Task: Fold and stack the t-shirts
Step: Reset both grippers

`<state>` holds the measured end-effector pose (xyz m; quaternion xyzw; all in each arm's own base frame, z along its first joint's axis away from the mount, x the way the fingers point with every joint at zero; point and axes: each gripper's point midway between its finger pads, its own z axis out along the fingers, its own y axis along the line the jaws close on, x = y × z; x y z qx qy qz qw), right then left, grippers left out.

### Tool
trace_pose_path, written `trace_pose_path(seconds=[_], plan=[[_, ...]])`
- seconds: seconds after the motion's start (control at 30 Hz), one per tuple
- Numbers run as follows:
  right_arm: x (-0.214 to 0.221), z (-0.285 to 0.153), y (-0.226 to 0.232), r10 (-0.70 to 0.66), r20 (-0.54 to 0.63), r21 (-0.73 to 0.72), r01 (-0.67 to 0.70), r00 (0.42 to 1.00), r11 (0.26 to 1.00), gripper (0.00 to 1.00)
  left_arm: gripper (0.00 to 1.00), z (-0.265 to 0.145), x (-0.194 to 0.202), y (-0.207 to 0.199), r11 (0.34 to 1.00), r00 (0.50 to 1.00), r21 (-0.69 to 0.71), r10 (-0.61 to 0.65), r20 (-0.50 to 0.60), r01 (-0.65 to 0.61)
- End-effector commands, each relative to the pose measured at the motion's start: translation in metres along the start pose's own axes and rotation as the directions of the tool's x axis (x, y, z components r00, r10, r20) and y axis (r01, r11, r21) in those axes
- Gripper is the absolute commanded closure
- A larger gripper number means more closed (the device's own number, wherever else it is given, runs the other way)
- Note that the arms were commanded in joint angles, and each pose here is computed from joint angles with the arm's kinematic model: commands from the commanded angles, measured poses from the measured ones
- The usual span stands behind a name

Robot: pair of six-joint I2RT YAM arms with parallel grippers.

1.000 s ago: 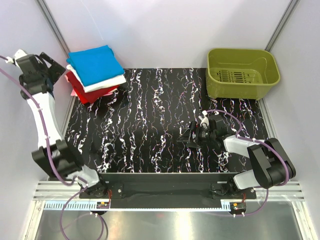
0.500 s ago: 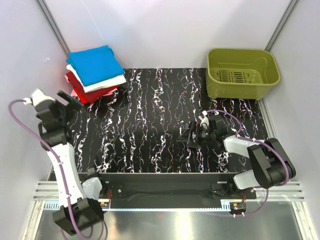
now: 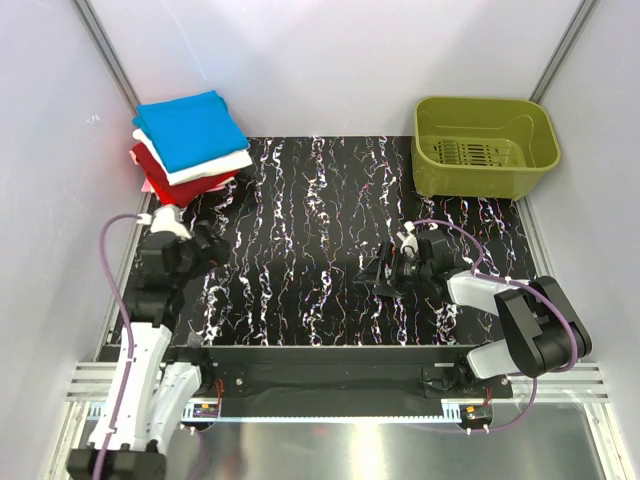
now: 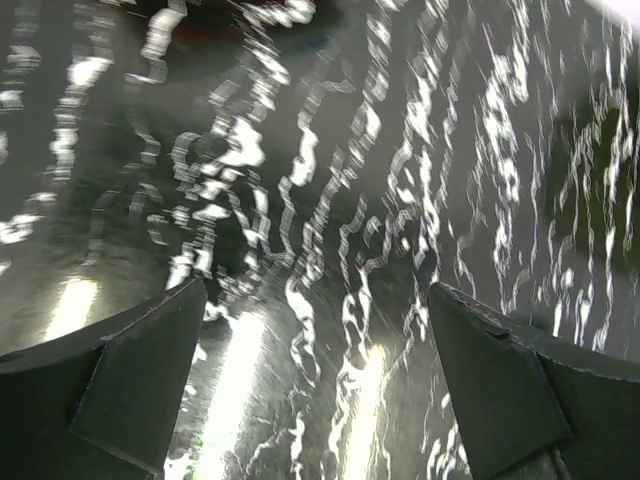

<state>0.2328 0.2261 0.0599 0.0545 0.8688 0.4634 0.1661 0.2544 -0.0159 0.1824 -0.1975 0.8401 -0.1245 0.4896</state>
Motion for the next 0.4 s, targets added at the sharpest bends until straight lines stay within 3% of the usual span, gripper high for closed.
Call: trace_pose_path(seconds=[0.0, 0.37], plan=[[-0.006, -0.002, 0.006, -0.023, 0.005, -0.012, 0.023, 1.0, 1.0, 0.0, 0.01, 0.002, 0.0, -0.02, 0.995, 0.995, 0.034, 0.092, 0.027, -0.093], [-0.007, -0.004, 0.005, -0.012, 0.011, 0.01, 0.012, 1.0, 1.0, 0.0, 0.01, -0.026, -0.006, -0.039, 0.976, 0.969, 0.095, 0.179, 0.17, -0.197]])
